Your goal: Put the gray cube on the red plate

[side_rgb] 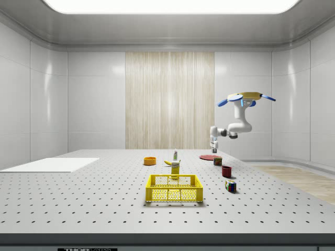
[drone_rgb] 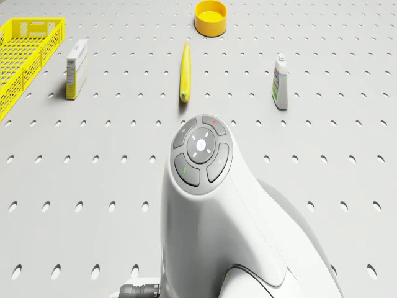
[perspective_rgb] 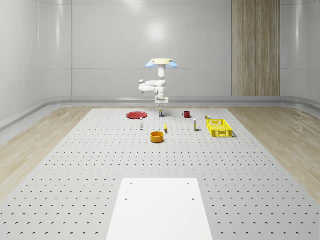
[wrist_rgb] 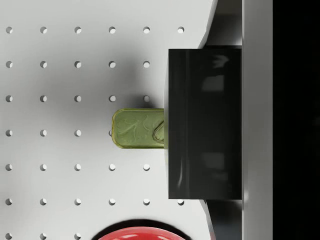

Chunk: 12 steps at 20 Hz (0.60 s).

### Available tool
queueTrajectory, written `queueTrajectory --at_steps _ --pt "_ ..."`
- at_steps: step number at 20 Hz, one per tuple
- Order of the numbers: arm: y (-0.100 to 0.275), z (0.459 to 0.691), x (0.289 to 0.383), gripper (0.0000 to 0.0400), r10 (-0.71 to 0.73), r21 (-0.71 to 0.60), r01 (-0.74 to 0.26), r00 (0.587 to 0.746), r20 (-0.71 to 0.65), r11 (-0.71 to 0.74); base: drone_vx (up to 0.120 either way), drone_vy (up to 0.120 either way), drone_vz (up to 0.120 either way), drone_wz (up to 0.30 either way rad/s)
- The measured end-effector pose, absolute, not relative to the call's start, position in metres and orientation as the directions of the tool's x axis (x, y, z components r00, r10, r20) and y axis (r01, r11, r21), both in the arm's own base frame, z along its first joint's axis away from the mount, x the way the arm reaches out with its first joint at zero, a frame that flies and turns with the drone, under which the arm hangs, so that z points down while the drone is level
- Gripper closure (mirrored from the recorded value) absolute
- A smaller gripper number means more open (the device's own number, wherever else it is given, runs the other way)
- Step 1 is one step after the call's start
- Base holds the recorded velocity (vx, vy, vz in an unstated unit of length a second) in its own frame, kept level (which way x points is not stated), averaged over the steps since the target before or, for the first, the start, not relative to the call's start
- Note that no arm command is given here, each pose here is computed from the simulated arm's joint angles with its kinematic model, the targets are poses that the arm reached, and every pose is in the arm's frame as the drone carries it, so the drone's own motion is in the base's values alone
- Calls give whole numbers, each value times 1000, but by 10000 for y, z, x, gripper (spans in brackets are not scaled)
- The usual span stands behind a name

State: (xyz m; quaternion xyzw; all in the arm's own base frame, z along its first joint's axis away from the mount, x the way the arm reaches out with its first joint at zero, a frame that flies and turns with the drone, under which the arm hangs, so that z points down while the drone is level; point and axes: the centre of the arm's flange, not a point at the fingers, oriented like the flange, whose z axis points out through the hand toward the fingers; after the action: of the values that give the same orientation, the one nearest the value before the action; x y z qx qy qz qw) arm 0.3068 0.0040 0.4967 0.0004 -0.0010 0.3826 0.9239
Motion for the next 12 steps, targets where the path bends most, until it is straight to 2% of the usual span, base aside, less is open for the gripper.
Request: queueTrajectory --at_steps 10,12 --pt "40 4967 3068 150 707 0 -707 707 2 707 -120 -120 0 0" --pt "40 4967 3068 150 707 0 -707 707 2 707 -40 -120 0 0"
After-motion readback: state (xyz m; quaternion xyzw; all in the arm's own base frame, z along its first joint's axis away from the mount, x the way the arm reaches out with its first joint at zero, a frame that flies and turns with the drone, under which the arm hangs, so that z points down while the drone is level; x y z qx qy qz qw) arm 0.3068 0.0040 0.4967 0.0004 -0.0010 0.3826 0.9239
